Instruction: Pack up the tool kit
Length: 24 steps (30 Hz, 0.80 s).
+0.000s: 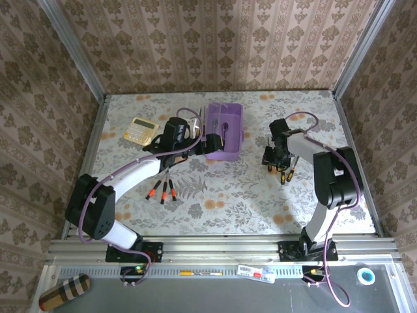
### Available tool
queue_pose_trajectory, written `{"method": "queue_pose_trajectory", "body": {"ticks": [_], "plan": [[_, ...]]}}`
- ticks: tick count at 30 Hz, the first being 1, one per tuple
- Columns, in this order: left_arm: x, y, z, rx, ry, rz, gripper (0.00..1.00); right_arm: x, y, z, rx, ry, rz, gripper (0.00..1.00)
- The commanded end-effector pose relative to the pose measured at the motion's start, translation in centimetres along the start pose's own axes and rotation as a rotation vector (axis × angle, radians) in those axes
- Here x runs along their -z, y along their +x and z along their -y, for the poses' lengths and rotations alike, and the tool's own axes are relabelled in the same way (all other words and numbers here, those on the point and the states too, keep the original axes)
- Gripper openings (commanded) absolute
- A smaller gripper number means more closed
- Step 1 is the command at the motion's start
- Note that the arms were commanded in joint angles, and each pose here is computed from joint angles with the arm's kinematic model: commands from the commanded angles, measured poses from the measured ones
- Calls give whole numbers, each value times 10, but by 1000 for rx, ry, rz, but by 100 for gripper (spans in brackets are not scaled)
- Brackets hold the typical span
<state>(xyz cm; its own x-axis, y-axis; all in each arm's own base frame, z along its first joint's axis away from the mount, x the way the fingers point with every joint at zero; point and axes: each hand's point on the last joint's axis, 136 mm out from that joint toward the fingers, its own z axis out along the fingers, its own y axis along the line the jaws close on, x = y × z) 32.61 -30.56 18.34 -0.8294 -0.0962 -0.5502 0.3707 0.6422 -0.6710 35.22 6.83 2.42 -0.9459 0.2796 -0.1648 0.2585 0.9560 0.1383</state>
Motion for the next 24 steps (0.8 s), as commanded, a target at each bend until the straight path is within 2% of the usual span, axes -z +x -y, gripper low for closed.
{"method": "queue_pose_trajectory", "body": {"ticks": [1,11,24], "plan": [[9,-12,16,-29,26,27,100,-5,-7,5,-8,46,8,36],[26,-28,12,-44,4,89,100,4,-12,4,-22,82,14,16],[28,-36,0,-26,-17,110,100,48,-27,-9,-13,17,122,12]]}}
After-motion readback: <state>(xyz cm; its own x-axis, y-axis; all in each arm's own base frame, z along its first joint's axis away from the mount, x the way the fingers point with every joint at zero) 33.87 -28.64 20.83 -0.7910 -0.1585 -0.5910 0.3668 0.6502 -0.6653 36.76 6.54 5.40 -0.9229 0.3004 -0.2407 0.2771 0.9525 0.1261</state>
